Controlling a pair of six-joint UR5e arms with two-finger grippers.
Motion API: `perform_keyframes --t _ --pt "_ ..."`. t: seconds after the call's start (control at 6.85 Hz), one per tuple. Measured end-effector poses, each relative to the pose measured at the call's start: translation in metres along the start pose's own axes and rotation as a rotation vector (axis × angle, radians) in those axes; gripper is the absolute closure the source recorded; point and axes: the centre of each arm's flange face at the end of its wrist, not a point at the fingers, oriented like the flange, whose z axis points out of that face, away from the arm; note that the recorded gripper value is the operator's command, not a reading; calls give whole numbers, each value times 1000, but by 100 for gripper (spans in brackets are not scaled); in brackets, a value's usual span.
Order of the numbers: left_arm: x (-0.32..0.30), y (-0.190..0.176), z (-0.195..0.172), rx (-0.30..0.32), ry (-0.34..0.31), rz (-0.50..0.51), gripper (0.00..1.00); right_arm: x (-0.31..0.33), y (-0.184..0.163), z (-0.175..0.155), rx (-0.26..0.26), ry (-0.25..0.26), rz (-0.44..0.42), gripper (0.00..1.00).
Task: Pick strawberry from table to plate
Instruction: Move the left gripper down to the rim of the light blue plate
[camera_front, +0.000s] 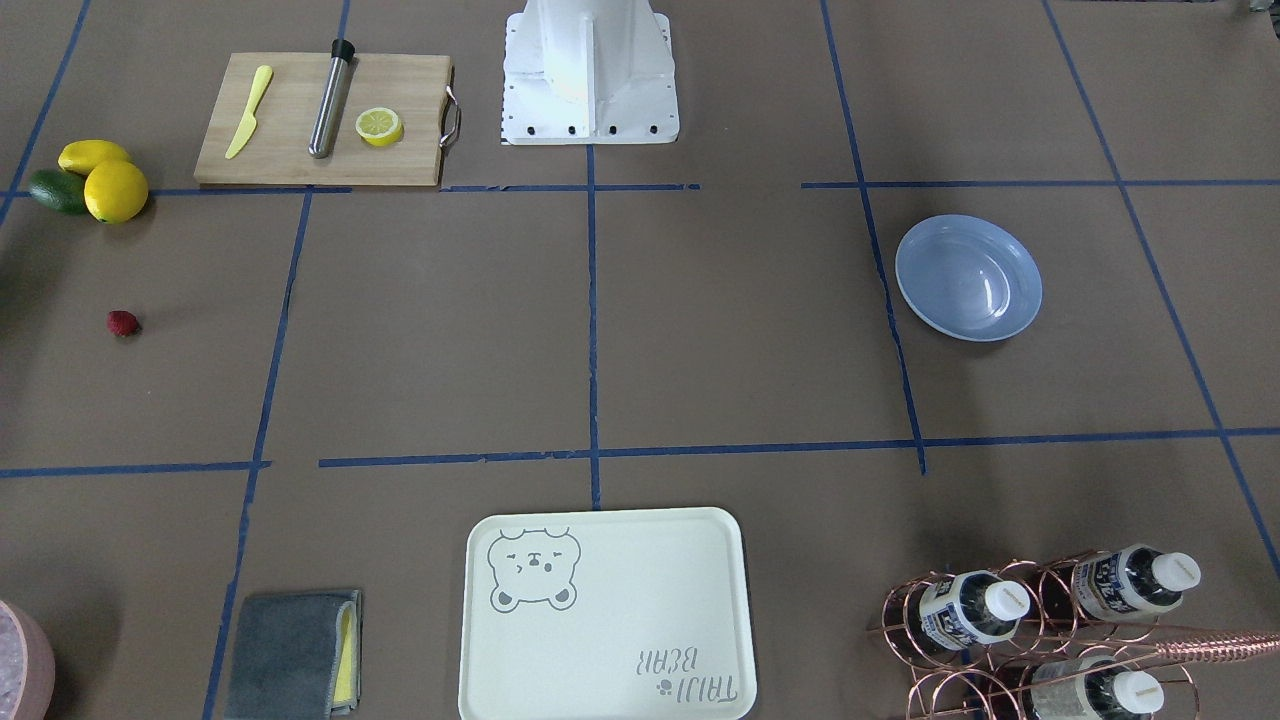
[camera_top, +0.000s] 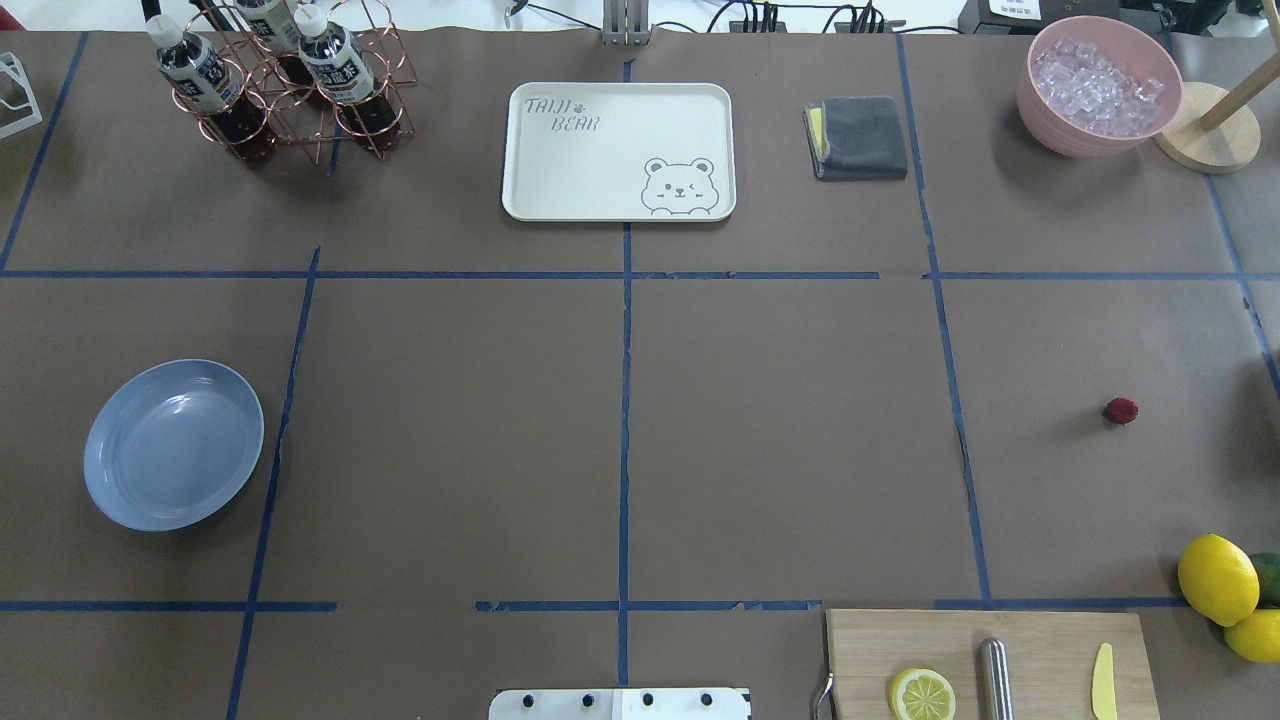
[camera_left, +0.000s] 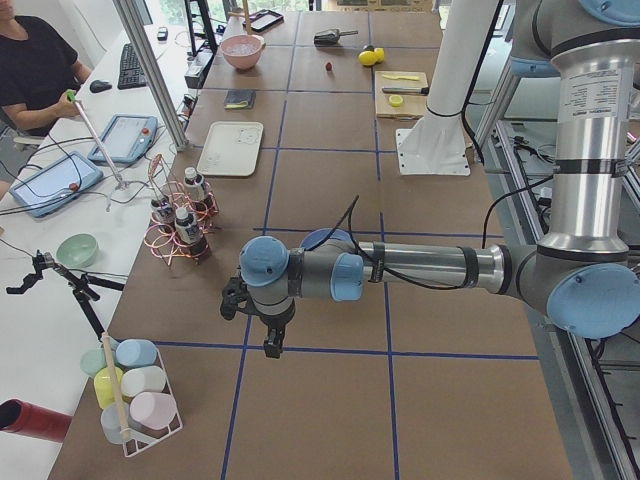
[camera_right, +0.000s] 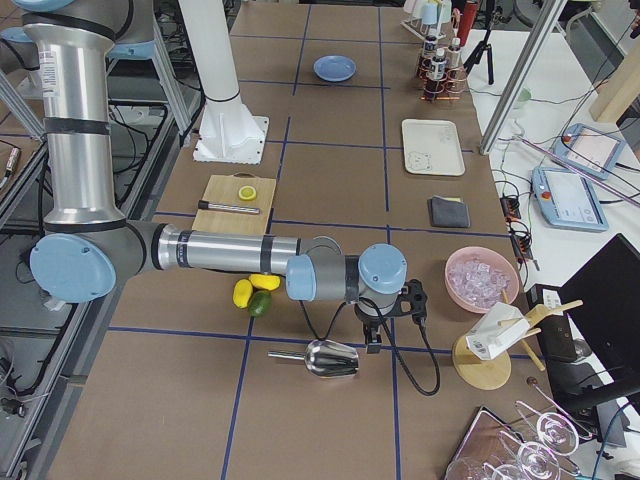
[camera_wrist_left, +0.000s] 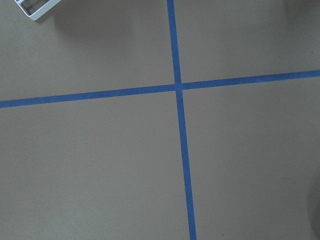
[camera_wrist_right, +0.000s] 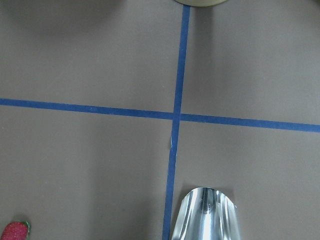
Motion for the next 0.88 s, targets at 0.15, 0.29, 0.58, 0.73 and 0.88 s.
perform_keyframes --t 0.15,0.29,0.58,0.73,0.88 --pt "1 -1 -1 3 0 2 0 -1 -1 -1 2 -1 -2 0" --pt "3 -3 -3 9 0 6 0 -2 -2 -1 3 -1 -1 0" --pt "25 -17 -24 57 -3 55 0 -3 -3 -2 6 -1 4 0" --pt "45 -28 -41 98 -1 85 0 -3 -3 -3 6 -1 5 0" --pt "59 -31 -45 117 10 88 0 -3 -3 -3 7 -1 5 0"
